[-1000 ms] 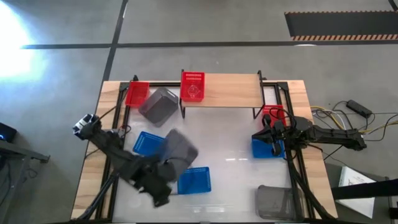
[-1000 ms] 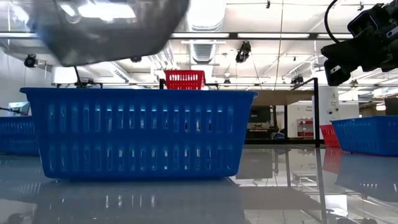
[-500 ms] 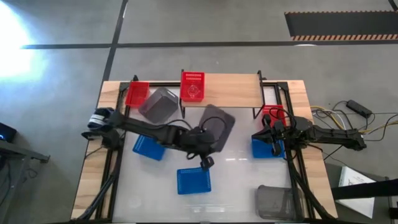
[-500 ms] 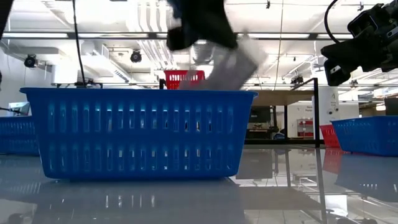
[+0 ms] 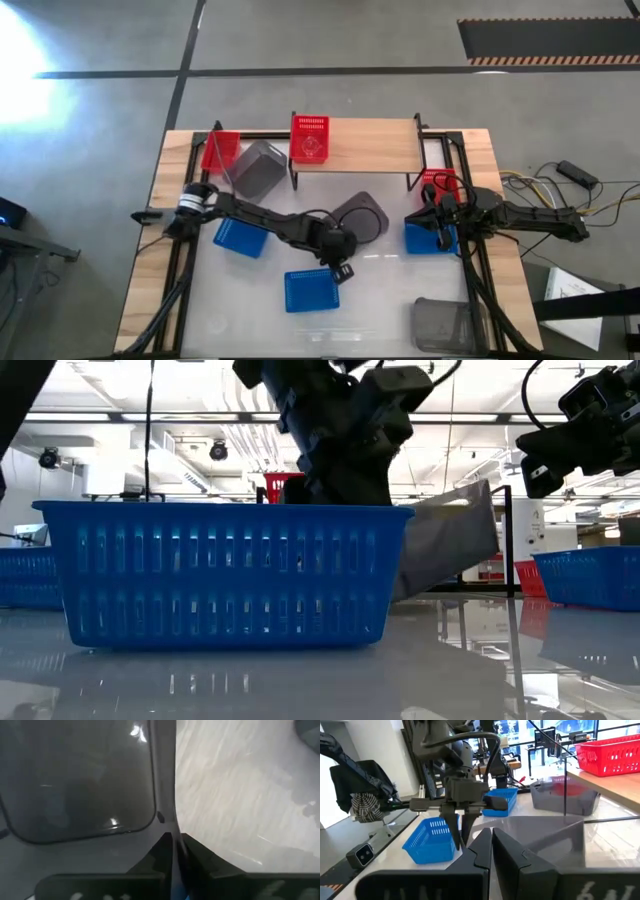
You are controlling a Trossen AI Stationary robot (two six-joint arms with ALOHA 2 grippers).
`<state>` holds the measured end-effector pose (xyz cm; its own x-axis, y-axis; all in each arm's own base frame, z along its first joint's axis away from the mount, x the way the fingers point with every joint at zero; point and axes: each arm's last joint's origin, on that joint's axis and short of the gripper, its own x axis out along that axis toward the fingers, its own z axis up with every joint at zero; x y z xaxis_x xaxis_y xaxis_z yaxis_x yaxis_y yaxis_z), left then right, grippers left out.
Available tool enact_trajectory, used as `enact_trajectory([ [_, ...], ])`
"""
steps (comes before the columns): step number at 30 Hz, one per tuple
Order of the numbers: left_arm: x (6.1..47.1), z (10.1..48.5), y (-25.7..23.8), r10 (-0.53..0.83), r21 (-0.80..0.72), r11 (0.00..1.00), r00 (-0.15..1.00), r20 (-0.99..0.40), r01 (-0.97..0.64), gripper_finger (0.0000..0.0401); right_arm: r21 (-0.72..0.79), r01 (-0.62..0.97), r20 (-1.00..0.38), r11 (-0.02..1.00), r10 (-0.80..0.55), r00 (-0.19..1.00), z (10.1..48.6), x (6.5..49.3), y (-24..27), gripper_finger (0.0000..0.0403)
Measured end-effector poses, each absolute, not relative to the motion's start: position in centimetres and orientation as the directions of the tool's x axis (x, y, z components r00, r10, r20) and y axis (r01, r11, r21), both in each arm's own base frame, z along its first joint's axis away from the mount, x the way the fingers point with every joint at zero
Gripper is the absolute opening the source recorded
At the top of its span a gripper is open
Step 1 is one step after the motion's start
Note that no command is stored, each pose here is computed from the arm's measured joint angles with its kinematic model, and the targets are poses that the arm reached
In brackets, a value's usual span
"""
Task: Stack baskets on shelf by color
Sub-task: Put the bottom left black bin on the shelf
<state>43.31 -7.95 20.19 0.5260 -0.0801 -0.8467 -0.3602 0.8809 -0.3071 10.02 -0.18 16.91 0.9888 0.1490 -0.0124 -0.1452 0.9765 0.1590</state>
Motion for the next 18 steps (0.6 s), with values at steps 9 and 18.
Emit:
enact_trajectory([
  [9,43.4,21.3,-7.4,-0.092,-0.25,0.943,0.549,-0.831,-0.221,0.0173,0.159,-0.145,-0.012,0.977,0.149,0.989,16.9,10.0,-0.2,0.0009],
  [18,41.9,25.0,-7.9,-0.125,0.041,0.96,0.556,-0.821,0.277,0.025,0.159,-0.145,-0.012,0.977,0.149,0.989,16.9,10.0,-0.2,0.0009],
])
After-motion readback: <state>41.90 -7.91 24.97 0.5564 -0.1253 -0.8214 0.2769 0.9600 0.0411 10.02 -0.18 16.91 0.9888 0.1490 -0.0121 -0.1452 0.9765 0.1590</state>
